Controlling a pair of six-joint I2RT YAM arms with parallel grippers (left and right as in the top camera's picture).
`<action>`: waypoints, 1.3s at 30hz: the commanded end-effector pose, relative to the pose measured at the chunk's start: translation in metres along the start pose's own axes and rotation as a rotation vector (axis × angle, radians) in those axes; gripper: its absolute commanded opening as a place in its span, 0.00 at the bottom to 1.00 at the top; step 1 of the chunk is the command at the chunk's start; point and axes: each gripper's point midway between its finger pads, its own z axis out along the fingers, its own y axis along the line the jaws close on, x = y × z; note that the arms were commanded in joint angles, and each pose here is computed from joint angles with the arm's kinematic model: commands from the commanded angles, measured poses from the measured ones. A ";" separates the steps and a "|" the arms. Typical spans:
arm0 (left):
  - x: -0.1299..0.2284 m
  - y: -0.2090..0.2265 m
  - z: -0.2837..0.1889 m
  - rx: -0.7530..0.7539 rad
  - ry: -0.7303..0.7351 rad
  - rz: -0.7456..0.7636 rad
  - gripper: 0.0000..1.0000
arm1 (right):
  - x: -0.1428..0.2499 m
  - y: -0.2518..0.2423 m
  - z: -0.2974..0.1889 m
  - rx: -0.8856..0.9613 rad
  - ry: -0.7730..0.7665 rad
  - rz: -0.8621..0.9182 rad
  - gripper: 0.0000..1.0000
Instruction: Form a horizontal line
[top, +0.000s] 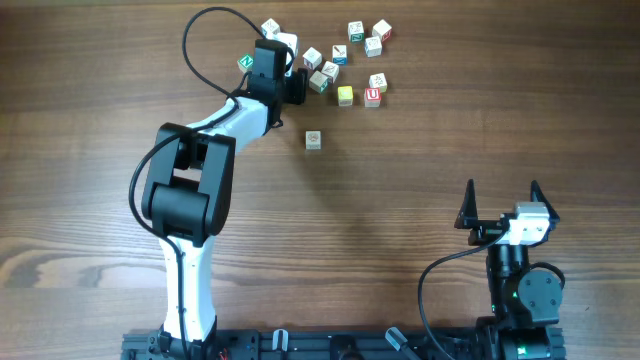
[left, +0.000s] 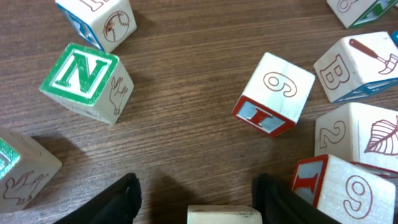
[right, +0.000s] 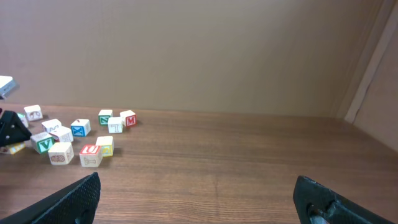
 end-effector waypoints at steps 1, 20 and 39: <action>0.003 -0.003 0.003 0.013 0.013 0.006 0.56 | 0.000 -0.003 0.000 0.018 0.000 -0.012 1.00; -0.044 0.000 -0.036 -0.030 -0.074 0.006 0.38 | 0.000 -0.003 0.000 0.018 0.000 -0.012 1.00; -0.032 -0.002 -0.033 -0.017 -0.034 0.008 0.58 | 0.000 -0.003 0.000 0.018 0.000 -0.012 1.00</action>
